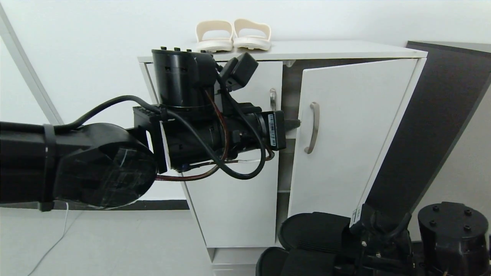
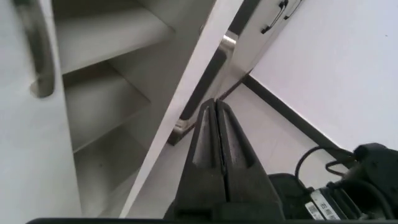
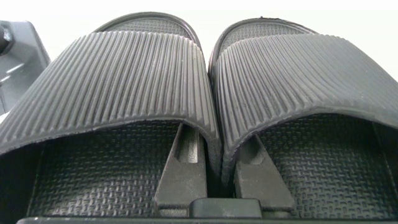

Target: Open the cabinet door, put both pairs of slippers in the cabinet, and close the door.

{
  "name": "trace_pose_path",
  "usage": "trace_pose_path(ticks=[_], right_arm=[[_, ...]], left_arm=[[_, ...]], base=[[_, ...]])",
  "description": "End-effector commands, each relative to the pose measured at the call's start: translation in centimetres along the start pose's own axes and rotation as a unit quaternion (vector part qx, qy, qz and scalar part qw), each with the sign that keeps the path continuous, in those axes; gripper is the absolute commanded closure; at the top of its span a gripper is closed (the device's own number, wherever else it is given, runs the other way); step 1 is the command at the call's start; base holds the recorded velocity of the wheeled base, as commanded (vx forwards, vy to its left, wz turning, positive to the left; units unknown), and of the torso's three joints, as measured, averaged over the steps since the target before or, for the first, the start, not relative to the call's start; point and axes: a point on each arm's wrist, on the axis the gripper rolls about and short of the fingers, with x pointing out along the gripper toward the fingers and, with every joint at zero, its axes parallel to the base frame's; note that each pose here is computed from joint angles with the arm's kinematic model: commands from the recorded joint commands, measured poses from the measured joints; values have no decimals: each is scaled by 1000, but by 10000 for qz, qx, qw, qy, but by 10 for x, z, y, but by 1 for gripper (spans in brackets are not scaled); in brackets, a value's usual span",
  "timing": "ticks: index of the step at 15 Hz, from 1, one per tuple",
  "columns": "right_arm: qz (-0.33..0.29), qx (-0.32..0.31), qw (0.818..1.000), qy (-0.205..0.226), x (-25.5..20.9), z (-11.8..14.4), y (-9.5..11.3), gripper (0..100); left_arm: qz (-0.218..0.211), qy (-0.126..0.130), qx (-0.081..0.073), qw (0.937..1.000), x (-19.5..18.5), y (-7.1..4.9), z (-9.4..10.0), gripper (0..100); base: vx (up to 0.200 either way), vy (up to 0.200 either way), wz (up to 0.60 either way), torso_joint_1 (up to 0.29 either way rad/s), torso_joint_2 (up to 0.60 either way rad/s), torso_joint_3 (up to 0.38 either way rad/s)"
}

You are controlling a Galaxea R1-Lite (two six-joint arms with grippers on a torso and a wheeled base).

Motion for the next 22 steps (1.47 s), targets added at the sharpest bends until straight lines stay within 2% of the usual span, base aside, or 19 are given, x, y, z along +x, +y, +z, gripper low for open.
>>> trace_pose_path(ticks=[1,4,8,11,14,17,19,21,22], right_arm=[[97,-43,9999,39,-1,-2,5,100],[154,-63,9998,65,0,-3,8,100],[276,-100,9995,153,0,-8,14,100],[340,-122,9992,171,0,-8,16,100],[426,-148,9987,243,0,-12,20,100],[461,-162,9985,253,0,-12,22,100],[468,-162,9984,276,0,-14,22,100],[470,-229,9982,280,-1,-14,22,100],[470,-239,9983,265,0,-13,22,100]], left_arm=[[126,-160,15,9998,-1,12,6,100],[254,-376,27,9990,22,35,4,100],[239,-425,44,9988,45,44,1,100],[237,-433,38,9988,48,45,1,100],[155,-415,51,9990,50,40,0,100],[-315,-410,111,9986,58,5,-8,100],[-572,-441,140,9973,63,-16,-13,100],[-514,-568,162,9969,61,-11,-9,100],[-359,-638,167,9972,58,1,-7,100]], base=[[0,0,0,0,0,0],[0,0,0,0,0,0],[0,0,0,0,0,0],[-67,0,0,1,1,2],[-200,0,0,2,2,4],[-200,0,0,-1,1,6],[0,0,0,0,0,0],[0,0,0,0,0,0],[0,0,0,0,0,0]])
